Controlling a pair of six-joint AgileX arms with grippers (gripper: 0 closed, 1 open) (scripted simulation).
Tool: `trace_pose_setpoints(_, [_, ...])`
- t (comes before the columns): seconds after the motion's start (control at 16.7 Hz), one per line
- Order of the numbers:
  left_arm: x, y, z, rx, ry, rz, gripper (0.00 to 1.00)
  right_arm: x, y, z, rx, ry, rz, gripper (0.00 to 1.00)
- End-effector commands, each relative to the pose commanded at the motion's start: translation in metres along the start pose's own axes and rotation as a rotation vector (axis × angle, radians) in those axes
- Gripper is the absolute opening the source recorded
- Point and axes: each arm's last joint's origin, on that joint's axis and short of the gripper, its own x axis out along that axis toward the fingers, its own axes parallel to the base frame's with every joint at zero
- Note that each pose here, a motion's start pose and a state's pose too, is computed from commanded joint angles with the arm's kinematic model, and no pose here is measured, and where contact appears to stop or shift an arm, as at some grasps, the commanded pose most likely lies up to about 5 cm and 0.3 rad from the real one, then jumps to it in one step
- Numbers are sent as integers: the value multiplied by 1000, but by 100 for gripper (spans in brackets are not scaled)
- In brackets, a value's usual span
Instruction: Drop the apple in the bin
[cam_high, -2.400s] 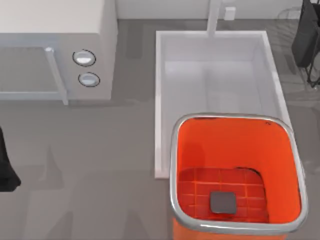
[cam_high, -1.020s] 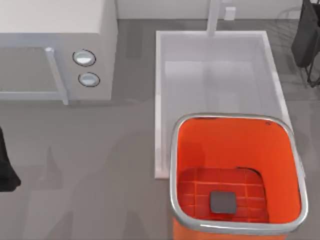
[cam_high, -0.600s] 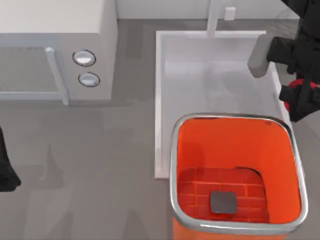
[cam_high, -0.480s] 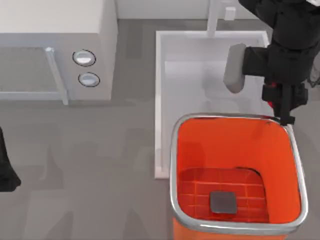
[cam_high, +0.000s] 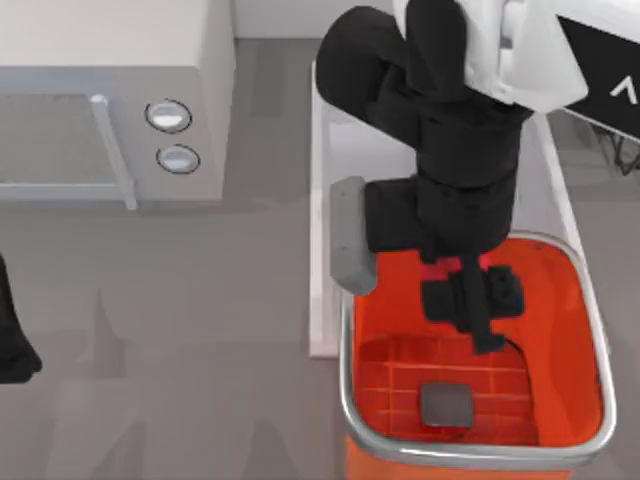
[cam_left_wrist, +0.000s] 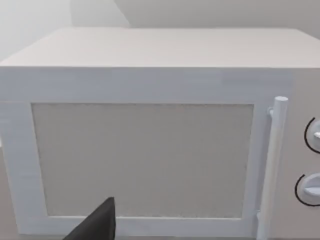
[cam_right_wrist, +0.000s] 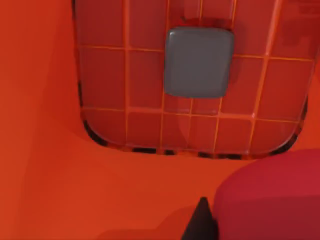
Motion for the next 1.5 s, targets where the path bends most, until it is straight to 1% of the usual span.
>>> trace_pose_setpoints(0.12, [0,0,0,0,0,0,100,0,0,0,0,0,0,0])
trace_pose_setpoints(0.18, [0,0,0,0,0,0,100,-5,-4,-4,5,-7,-32,0])
trace_pose_setpoints(0.3, [0,0,0,0,0,0,100,-2,-4,-4,8,-10,-33,0])
trace_pose_setpoints(0.42, [0,0,0,0,0,0,100,11,-5,-2,8,-13,-31,0])
trace_pose_setpoints(0.72, [0,0,0,0,0,0,100,63,-1,1,1,1,0,0])
trace_pose_setpoints(0.84, [0,0,0,0,0,0,100,70,0,1,0,0,0,0])
trace_pose_setpoints(1.02, [0,0,0,0,0,0,100,70,0,1,0,0,0,0])
trace_pose_setpoints(1.5, [0,0,0,0,0,0,100,70,0,1,0,0,0,60])
